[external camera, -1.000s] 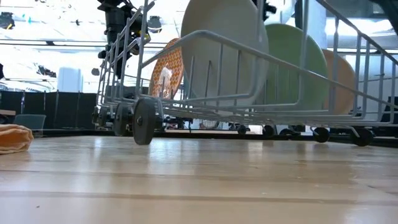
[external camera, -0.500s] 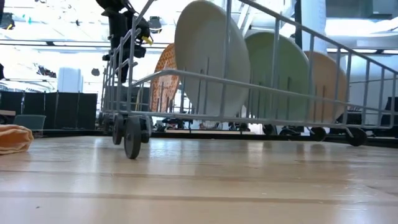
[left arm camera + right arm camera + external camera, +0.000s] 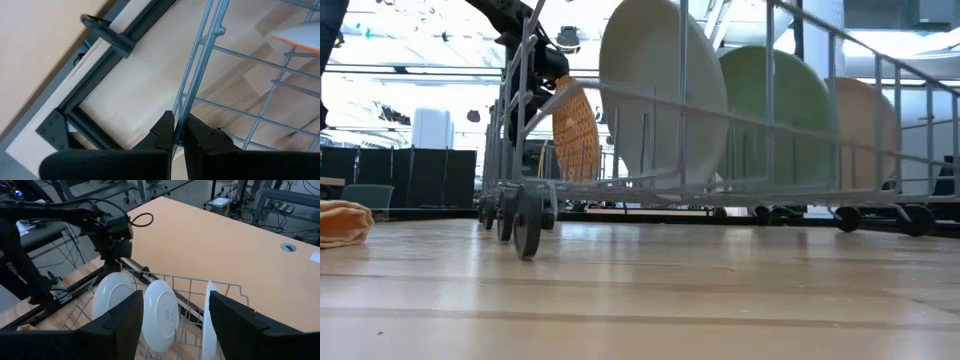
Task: Sort dishes
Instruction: Adjust the dish rack
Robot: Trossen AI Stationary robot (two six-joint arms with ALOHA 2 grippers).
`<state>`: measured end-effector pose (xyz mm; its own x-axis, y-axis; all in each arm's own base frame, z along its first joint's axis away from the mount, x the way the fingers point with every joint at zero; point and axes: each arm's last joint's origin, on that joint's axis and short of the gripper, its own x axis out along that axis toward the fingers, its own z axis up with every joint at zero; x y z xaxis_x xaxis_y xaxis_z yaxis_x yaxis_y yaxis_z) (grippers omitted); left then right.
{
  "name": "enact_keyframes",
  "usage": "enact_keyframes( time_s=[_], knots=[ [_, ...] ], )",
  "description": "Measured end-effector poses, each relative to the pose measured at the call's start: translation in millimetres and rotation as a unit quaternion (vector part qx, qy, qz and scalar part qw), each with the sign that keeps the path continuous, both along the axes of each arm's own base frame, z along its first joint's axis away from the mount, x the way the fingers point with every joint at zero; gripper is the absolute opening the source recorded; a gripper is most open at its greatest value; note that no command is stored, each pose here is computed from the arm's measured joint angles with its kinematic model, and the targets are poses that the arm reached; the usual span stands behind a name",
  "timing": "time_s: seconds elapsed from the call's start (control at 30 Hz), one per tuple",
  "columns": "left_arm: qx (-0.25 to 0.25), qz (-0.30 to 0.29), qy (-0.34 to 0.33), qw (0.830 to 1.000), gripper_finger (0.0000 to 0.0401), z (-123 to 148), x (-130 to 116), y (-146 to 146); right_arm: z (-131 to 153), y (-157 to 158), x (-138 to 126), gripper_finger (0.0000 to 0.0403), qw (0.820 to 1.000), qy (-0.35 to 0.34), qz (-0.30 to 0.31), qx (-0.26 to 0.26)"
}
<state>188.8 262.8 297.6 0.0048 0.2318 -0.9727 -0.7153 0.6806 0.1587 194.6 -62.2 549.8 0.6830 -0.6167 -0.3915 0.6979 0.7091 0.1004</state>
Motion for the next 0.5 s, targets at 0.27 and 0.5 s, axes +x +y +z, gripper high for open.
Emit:
enact_keyframes(
  time_s=[0.27,0.5],
  knots=[
    [0.009,0.019,0.001,1.0,0.0031,0.4,-0.1,1.0,-1.4,-2.9,2.7,0.0226,1.0,0.011,-0.001,-0.007],
    [-0.002,0.021,0.019,1.0,0.0126,0.8,-3.2,-2.5,-4.5,-7.4,4.1,0.0226,1.0,0.008,-0.021,0.014]
  ],
)
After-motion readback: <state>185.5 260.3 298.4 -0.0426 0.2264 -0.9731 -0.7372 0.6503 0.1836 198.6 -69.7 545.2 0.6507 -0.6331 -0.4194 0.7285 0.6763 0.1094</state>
